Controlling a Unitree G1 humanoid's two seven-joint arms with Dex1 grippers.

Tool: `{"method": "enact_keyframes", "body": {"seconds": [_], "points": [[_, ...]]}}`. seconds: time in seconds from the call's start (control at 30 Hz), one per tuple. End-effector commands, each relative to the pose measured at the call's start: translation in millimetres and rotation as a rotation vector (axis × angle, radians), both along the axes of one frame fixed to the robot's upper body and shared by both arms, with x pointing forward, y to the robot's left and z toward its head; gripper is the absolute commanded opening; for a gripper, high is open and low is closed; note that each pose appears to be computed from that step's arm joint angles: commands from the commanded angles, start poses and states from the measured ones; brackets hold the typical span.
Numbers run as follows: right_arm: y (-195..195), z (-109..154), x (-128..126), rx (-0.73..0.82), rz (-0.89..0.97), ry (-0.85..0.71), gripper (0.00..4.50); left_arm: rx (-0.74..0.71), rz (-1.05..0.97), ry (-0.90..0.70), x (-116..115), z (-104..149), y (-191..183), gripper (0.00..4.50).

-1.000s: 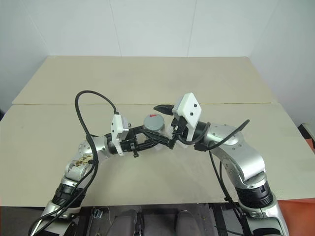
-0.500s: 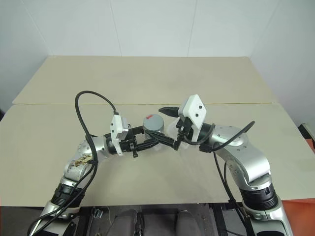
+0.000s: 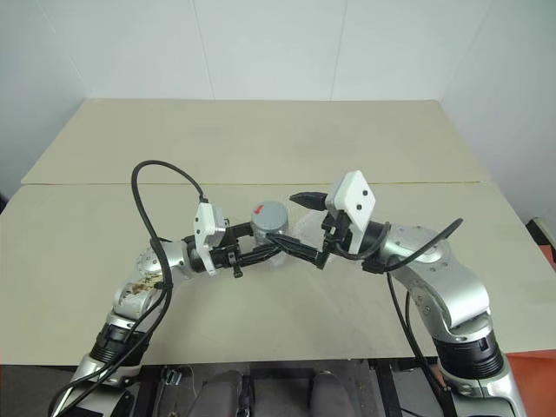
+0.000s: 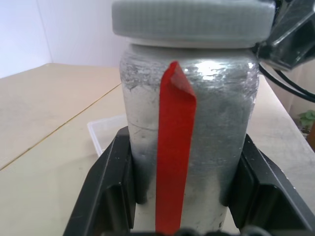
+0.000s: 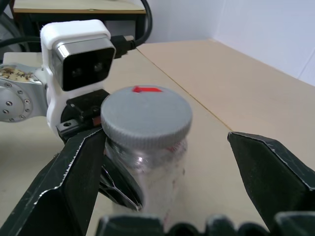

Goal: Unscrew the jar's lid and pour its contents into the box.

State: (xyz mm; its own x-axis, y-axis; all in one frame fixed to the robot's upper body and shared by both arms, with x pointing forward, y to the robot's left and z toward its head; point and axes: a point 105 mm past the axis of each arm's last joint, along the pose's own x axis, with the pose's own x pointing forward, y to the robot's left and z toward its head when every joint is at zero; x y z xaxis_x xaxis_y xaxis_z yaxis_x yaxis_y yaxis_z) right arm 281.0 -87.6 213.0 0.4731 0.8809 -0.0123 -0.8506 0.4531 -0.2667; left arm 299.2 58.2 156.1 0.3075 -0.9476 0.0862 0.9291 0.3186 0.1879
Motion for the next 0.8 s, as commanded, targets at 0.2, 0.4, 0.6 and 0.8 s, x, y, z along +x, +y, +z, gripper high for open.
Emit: {"method": "enact_keyframes", "body": {"seconds": [0.2, 0.4, 0.6, 0.8], "points": [[-18, 8, 1, 0.002, -0.057, -0.049, 4.47, -0.022, -0.044, -0.056, -6, 13, -2, 2.00], [-18, 2, -9, -0.036, -0.015, -0.038, 4.47, -0.018, -0.047, -0.057, -6, 13, -1, 2.00], [-13, 1, -28, -0.045, 0.097, -0.019, 4.47, -0.002, -0.050, -0.064, -6, 11, -2, 2.00], [-6, 10, -20, -0.002, 0.071, -0.050, 4.47, -0.011, -0.055, -0.061, -6, 11, -3, 2.00]]}}
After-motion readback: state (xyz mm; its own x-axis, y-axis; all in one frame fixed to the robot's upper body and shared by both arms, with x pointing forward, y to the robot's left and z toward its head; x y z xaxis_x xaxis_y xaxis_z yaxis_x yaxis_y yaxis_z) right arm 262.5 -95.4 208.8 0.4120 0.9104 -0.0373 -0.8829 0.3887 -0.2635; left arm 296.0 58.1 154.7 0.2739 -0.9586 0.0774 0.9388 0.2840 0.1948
